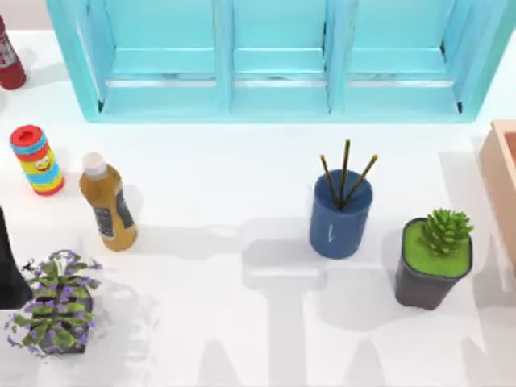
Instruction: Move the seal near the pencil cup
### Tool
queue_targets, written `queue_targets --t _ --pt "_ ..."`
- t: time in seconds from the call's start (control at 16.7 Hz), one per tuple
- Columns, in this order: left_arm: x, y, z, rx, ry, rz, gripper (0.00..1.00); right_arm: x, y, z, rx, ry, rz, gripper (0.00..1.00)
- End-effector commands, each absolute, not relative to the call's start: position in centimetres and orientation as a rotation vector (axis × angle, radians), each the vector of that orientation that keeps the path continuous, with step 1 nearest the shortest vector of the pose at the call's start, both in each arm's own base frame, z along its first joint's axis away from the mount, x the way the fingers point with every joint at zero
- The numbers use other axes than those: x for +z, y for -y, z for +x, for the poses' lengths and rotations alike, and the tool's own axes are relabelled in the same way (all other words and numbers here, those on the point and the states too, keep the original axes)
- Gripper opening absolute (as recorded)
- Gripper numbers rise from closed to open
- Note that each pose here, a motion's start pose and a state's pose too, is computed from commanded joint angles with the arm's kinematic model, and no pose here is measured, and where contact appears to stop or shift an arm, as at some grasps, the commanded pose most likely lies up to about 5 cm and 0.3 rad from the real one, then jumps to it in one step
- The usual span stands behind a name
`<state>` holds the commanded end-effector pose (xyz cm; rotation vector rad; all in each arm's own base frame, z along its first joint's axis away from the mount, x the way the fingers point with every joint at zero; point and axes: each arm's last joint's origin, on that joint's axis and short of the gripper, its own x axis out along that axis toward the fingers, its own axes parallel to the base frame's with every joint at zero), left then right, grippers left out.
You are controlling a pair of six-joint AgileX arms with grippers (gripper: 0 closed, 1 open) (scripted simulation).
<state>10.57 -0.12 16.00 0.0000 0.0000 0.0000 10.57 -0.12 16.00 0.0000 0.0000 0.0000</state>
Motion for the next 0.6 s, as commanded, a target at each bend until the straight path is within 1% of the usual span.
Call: queue_targets --t 0.18,0.3,0.48,0.6 --pt "16.2 0.1 10.6 0.004 -0.011 0.002 1.0 16.0 0.1 10.6 0.0 0.0 0.0 1.0" --pt "17.1 -0.1 10.6 0.019 -0.06 0.014 1.0 16.0 0.1 10.6 0.0 0.0 0.0 1.0" --pt "19.8 -0.5 11.0 0.048 -0.2 0.041 1.0 16.0 0.1 10.6 0.0 0.0 0.0 1.0" --pt "22.0 -0.8 12.0 0.066 -0.343 0.06 1.0 16.0 0.1 10.6 0.0 0.0 0.0 1.0"
